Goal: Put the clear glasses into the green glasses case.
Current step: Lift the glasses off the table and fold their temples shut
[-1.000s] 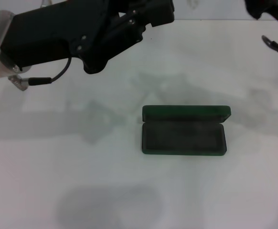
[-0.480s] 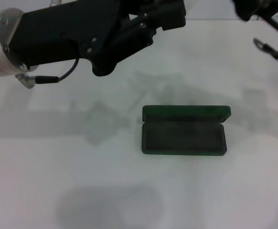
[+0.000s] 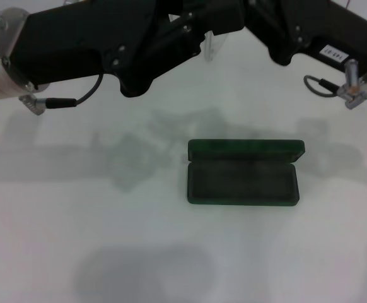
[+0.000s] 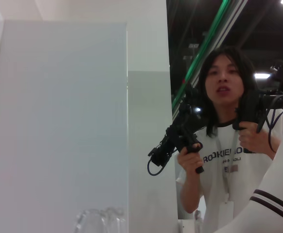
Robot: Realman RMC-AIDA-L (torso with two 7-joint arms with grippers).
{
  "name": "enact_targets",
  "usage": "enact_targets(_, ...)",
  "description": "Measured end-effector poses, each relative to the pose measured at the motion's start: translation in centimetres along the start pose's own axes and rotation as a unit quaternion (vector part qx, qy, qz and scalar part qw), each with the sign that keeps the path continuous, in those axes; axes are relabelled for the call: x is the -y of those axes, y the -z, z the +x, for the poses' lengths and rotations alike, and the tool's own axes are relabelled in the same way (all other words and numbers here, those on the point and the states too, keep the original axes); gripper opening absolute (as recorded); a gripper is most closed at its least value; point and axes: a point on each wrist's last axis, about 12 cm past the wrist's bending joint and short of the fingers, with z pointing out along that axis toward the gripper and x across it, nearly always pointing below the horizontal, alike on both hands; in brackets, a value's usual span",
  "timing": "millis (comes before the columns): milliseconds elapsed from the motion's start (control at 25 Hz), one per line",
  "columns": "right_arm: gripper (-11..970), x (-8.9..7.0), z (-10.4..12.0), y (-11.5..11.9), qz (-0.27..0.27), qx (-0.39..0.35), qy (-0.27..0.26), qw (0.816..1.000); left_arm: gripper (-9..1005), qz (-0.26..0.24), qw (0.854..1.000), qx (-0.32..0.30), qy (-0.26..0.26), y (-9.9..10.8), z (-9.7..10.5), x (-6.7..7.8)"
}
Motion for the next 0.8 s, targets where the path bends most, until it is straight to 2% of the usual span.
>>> enact_targets(800,106,-0.5,0.8,-1.5,-0.046,-0.03,-0.011,0.998,82,-0.002,1.0,0.002,-0.004,0.0,0.1,0.0)
